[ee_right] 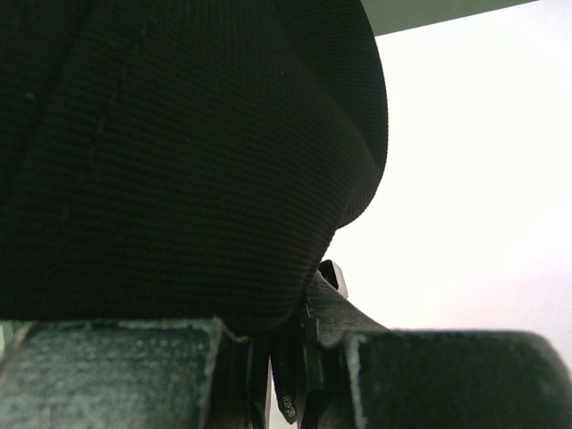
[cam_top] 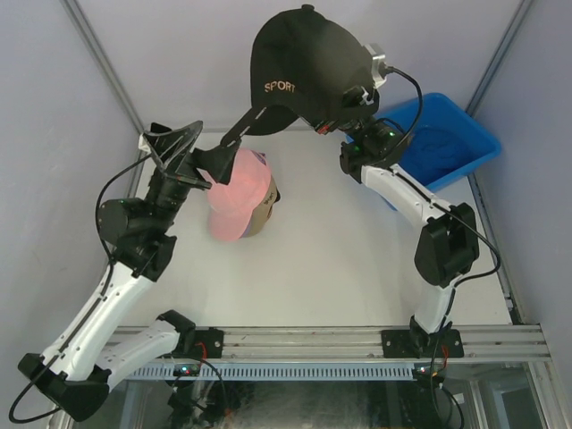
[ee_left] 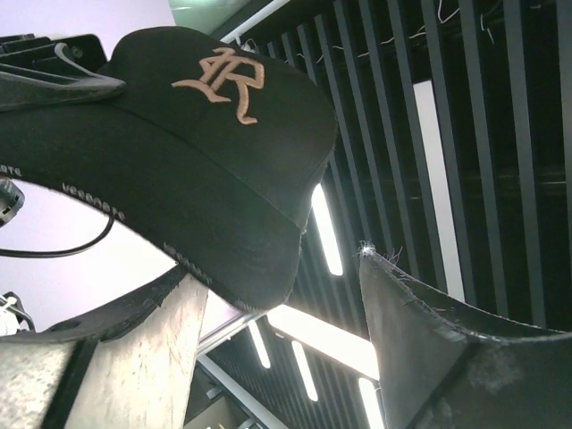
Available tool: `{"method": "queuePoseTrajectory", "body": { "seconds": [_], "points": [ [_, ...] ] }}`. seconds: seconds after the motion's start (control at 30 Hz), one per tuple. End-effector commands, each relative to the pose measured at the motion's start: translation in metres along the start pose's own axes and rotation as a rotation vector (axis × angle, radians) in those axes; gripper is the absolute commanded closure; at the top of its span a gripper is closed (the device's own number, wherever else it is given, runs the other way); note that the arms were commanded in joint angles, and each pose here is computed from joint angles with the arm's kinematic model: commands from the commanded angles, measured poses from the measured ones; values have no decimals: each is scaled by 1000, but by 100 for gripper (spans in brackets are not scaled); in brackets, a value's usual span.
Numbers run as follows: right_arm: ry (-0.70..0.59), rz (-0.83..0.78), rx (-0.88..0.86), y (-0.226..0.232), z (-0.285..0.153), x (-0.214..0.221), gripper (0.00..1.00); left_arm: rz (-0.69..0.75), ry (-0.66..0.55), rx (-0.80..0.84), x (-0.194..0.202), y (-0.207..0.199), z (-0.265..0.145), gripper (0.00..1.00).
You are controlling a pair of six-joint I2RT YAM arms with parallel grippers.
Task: Stack the hats
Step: Stack the hat on the hat.
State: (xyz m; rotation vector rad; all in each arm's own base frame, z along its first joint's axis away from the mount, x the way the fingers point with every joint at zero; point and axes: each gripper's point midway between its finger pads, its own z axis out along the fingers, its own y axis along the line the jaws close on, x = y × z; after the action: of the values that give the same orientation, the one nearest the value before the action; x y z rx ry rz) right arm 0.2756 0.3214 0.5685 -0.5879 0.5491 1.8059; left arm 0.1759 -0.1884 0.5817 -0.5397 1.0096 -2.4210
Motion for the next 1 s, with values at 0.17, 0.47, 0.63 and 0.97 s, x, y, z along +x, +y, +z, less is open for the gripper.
{"method": "queuePoseTrajectory", "body": {
  "seconds": [0.17,0.47,0.63,0.97],
  "points": [
    [26,11,-152,30,26,17,100,-39,82,74,17,-25,8,32],
    [37,85,-173,35,32,35,100,-72,63,155,1,-18,8,100],
    [-27,219,-69,10,17,31,99,26,54,207,-5,-22,10,100],
    [-179,450,266,-47,-65,32,69,563,-283,-110,-73,22,-14,100]
  ]
}}
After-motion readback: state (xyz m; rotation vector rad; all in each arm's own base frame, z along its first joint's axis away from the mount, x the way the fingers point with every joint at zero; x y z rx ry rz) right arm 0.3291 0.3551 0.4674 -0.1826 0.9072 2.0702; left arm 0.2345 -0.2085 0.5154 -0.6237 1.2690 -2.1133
